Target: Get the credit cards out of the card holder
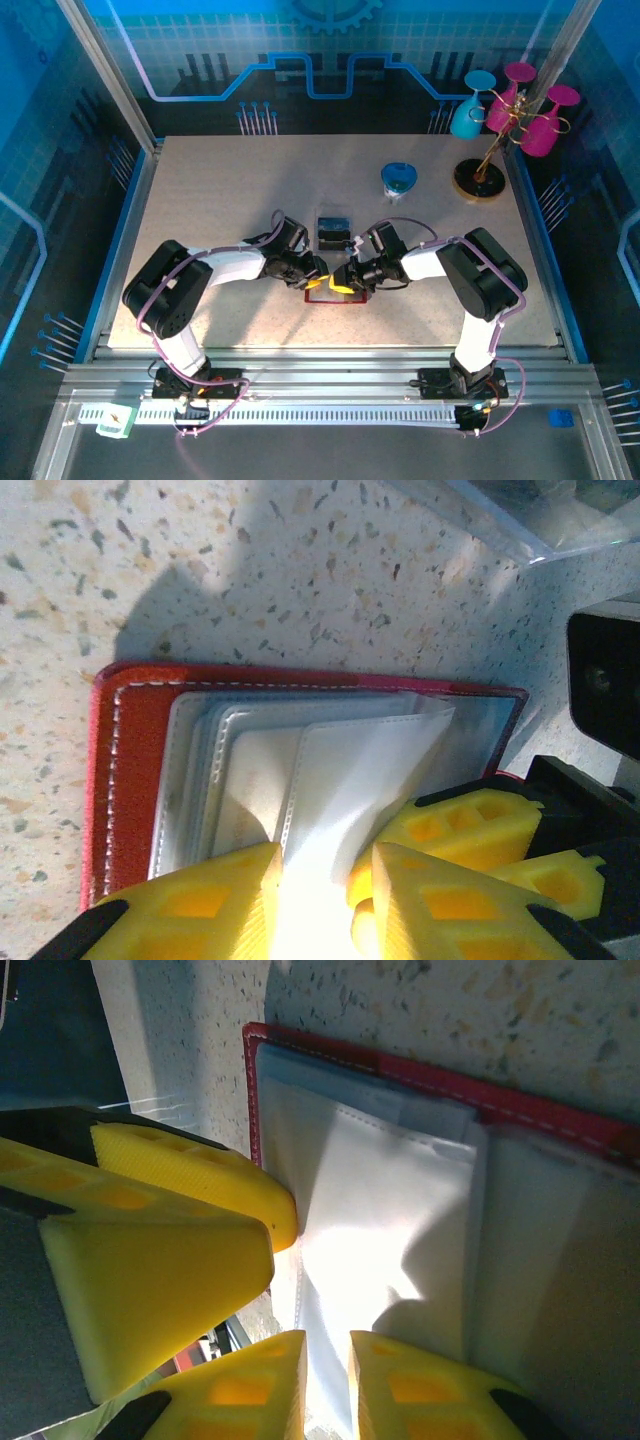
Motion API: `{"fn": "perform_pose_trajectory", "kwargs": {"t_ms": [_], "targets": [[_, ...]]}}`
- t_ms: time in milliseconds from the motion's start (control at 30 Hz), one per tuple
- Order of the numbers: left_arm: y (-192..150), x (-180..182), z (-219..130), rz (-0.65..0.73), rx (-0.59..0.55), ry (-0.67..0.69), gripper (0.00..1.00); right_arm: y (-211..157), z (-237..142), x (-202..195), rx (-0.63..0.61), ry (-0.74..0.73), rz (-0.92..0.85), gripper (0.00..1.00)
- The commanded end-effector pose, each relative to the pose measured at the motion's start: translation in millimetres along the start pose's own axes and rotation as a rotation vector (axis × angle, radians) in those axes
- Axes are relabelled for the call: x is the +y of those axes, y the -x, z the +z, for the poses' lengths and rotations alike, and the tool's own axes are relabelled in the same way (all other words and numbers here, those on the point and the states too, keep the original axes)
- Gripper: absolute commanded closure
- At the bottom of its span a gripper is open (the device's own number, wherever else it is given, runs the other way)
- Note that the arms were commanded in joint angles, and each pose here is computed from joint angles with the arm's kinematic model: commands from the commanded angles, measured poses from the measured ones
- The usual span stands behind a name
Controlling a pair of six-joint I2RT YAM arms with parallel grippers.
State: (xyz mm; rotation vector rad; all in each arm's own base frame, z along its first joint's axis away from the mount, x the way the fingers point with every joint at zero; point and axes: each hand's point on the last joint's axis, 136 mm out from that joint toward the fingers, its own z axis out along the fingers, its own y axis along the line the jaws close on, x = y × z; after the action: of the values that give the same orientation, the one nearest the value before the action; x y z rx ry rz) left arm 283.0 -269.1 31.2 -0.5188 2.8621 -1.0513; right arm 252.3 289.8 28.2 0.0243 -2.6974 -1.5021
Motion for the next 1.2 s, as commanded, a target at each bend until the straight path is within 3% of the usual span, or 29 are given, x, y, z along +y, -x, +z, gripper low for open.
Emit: {"fn": "perform_pose_trajectory", "kwargs": {"t_ms": [0, 100, 567, 700, 900, 1167], "targets": [[0, 10, 1, -0.014, -0.014, 0.042, 0.68, -3, -2, -7, 0.009, 0.008, 0.031, 0.82], [1, 11, 0, -0.017, -0.022, 0.045, 0.59, -3, -2, -7, 0.012, 0.008, 0.032, 0.82], [1, 4, -14, -0.009, -0.053, 0.036, 0.44, -4, -3, -11, 0.008, -0.013, 0.042, 0.82], [0, -2, -7, -0.009, -0.02, 0.009, 0.49, -2, -3, -9, 0.008, -0.009, 0.036, 0.83], [-3, -15, -1, -0.008, 0.014, -0.055, 0.67, -2, -5, -5, 0.006, 0.003, 0.025, 0.84], [-4, -20, -3, 0.004, 0.024, -0.065, 0.69, 4, -28, 27, -0.072, 0.017, -0.032, 0.82]]}}
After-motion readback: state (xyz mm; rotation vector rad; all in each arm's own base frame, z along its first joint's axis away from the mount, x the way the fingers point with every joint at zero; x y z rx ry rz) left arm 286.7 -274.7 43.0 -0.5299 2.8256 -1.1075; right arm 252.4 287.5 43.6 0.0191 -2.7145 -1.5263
